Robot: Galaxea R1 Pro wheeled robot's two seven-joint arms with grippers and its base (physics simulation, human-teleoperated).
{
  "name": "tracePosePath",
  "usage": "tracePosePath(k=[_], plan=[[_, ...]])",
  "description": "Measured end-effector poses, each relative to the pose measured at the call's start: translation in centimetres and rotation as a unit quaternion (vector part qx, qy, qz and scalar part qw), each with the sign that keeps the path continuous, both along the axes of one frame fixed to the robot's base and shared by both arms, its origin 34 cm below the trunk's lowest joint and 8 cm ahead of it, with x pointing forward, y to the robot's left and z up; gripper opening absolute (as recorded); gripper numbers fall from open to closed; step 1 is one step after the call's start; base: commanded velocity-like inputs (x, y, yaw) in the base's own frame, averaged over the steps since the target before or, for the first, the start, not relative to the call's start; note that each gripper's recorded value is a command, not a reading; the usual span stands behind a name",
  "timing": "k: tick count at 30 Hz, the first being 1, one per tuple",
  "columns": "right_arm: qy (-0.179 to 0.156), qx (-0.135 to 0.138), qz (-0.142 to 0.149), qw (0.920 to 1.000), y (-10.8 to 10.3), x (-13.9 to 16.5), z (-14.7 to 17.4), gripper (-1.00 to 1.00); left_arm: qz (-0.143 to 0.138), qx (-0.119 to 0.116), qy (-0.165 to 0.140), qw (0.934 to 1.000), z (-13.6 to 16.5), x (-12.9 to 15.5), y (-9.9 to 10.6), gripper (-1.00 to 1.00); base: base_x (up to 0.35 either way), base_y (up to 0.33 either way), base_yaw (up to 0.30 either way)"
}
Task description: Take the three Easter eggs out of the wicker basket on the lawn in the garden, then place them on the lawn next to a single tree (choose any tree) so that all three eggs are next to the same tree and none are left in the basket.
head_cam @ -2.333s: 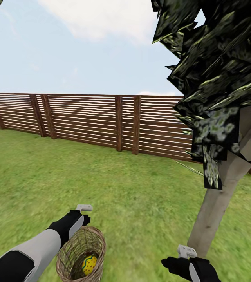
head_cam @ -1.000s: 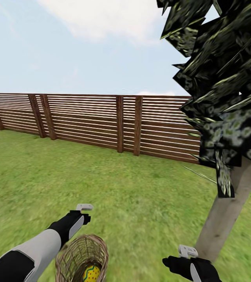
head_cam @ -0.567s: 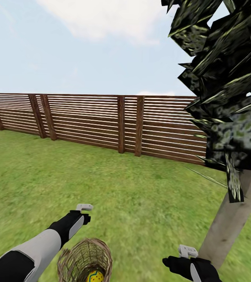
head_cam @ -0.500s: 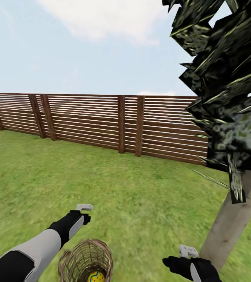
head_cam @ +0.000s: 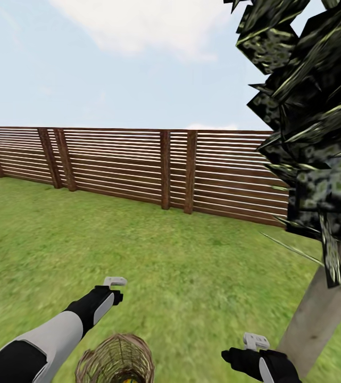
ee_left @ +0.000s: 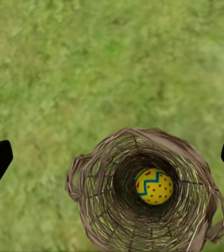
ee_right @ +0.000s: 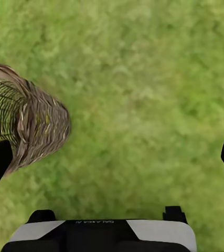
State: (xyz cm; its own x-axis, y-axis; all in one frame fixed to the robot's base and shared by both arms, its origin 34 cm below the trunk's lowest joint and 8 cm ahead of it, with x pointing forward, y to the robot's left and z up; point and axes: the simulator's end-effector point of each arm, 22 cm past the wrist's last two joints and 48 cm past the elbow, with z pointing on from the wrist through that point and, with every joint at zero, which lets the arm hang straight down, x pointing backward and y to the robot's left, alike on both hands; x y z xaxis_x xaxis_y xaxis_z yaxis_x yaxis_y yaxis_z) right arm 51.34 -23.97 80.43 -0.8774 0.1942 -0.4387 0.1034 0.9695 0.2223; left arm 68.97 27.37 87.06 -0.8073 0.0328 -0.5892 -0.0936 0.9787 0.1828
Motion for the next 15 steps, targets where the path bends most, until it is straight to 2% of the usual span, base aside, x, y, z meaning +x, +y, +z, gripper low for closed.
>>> tracePosePath(k=[4,10,15], plan=[[0.000,0.000,0.000,1.0000,-0.02,0.01,-0.02,1.00,0.000,0.000,0.000,1.0000,-0.04,-0.01,0.02,1.00,0.147,-0.078,0.000],[0.000,0.000,0.000,1.0000,-0.04,0.01,-0.01,1.00,0.000,0.001,0.000,1.0000,-0.03,-0.01,0.02,1.00,0.142,0.009,0.000],[0.000,-0.001,0.000,1.0000,-0.11,0.02,-0.02,1.00,0.000,-0.001,0.001,1.0000,-0.08,-0.03,-0.08,1.00,0.052,0.002,0.000]])
